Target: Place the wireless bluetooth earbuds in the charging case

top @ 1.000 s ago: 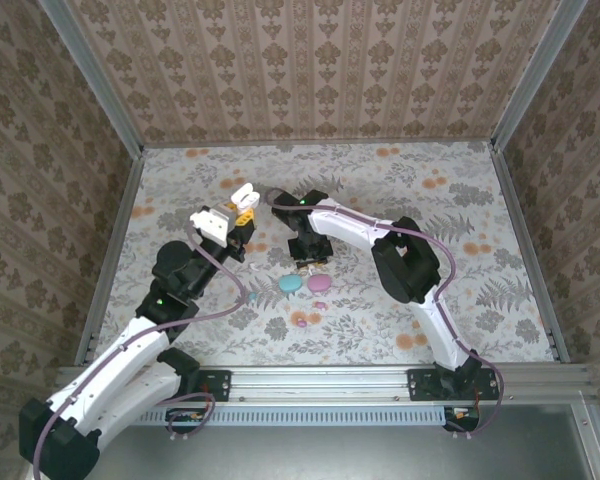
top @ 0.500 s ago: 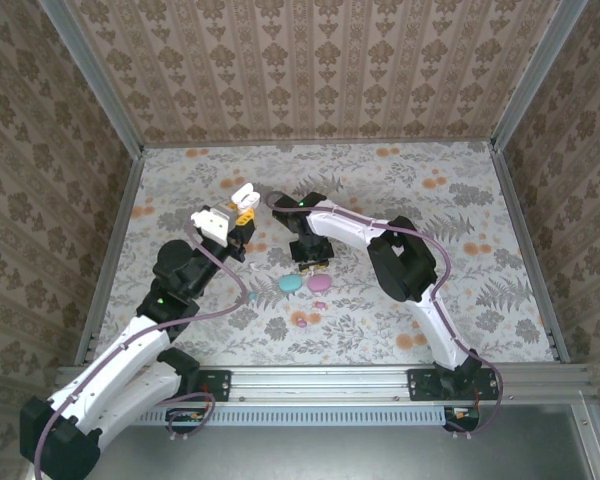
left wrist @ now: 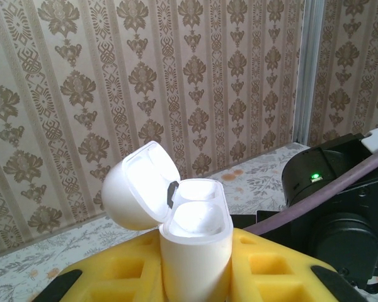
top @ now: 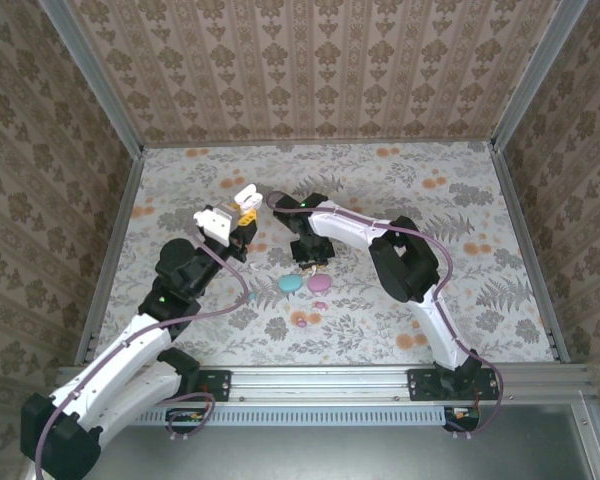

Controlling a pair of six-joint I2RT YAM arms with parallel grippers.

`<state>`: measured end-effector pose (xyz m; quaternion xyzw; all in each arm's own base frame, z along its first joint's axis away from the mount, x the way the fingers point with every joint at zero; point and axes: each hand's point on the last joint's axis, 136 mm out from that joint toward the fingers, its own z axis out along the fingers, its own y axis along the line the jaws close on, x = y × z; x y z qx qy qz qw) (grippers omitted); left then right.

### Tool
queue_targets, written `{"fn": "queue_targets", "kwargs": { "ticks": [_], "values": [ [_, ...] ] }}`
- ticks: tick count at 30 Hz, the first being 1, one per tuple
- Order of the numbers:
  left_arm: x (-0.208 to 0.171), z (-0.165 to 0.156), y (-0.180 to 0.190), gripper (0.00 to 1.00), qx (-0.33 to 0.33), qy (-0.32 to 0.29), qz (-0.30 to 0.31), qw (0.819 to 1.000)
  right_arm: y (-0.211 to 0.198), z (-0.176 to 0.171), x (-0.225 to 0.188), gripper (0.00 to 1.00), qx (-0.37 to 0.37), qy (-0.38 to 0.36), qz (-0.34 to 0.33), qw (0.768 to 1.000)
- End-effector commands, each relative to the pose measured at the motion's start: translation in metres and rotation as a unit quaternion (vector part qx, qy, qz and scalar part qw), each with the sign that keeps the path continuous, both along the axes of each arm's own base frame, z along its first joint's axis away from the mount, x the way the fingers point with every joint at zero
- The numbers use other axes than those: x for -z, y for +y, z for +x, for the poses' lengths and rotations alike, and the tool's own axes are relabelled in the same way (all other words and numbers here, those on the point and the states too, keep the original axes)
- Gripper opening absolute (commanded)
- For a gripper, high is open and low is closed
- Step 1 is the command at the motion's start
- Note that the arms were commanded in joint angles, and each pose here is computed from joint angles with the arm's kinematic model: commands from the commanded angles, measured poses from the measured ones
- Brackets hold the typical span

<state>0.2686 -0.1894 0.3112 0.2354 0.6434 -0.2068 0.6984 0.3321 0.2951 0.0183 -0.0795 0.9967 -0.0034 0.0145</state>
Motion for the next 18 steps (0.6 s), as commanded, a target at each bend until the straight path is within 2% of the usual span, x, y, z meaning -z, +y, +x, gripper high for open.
{"fn": "queue_targets", "kwargs": {
  "ticks": [1,9,13,18],
  "values": [
    [-0.006,0.000,-0.001,0.25,0.007,-0.005,-0.017,1.000,-0.004,0.008,-0.023,0.22,-0.001,-0.033,0.016,0.999],
    [-0.004,0.002,-0.005,0.25,0.015,0.003,-0.014,1.000,-0.017,0.014,-0.060,0.21,0.006,-0.071,0.049,0.996],
    [0.001,0.003,-0.013,0.25,0.033,0.019,-0.011,0.999,-0.034,0.024,-0.109,0.21,0.005,-0.135,0.090,0.987],
    [0.005,0.003,-0.034,0.25,0.087,0.041,-0.017,0.995,-0.058,0.028,-0.193,0.22,-0.017,-0.245,0.161,0.956]
  ]
}}
